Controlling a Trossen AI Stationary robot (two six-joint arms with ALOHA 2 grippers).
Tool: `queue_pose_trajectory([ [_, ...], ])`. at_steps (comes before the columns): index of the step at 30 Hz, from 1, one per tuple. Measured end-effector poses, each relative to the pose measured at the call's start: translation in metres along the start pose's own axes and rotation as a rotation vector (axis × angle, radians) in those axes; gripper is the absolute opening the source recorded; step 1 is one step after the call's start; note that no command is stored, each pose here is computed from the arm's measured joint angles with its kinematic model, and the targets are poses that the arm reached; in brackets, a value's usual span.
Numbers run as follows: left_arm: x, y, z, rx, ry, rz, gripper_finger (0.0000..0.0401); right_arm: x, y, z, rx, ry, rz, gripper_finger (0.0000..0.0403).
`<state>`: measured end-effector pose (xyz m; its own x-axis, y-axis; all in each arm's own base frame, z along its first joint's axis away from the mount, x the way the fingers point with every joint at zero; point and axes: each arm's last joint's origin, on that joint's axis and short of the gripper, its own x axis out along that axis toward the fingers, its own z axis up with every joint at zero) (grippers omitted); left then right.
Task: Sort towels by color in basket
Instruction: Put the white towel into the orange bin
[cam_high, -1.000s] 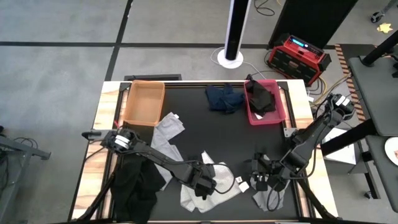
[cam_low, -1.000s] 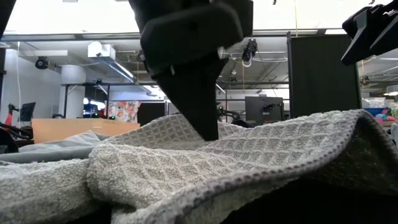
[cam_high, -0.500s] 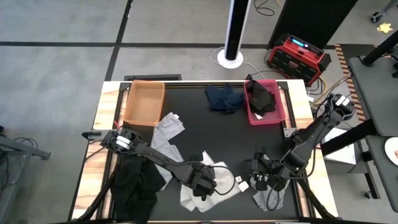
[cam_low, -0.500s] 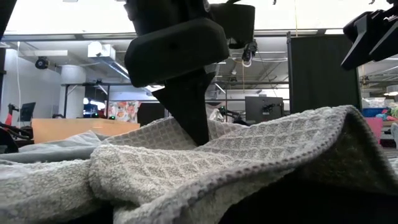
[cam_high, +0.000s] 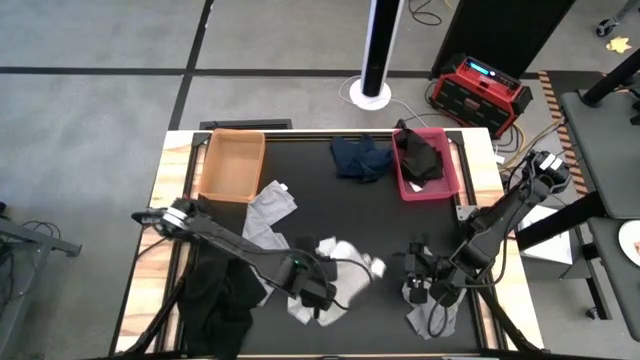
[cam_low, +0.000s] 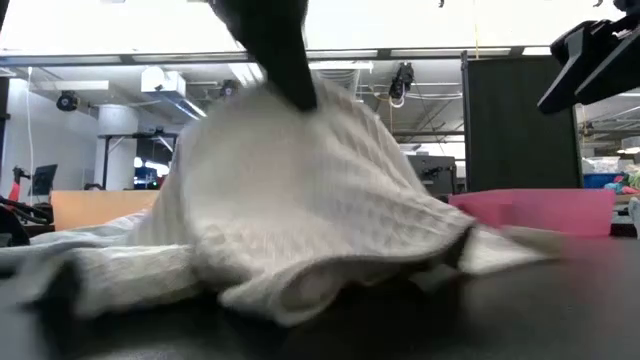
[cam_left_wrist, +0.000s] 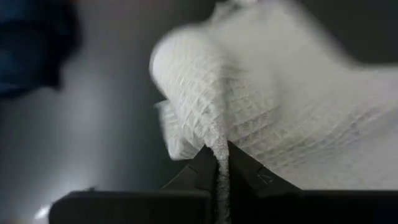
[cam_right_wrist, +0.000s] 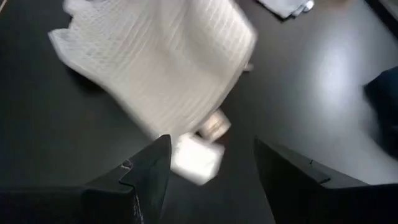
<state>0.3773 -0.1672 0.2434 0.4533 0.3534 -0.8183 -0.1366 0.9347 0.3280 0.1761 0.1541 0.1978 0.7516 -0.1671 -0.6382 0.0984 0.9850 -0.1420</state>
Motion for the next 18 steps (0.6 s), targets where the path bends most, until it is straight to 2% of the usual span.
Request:
queue_pose_trajectory([
  [5, -0.035, 0.024, 0.006, -0.082, -0.111, 0.056, 0.0, 0.0, -0.001, 0.001, -0.009, -0.028, -0.04, 0.0219],
  [10, -0.065, 0.046, 0.008, -0.218, -0.223, 0.121, 0.0, 0.0, -0.002, 0.001, -0.01, -0.043, -0.059, 0.0219],
  [18, -0.095, 0.071, 0.005, -0.375, -0.393, 0.353, 0.0, 0.0, -0.002, 0.001, -0.011, -0.043, -0.06, 0.0219],
])
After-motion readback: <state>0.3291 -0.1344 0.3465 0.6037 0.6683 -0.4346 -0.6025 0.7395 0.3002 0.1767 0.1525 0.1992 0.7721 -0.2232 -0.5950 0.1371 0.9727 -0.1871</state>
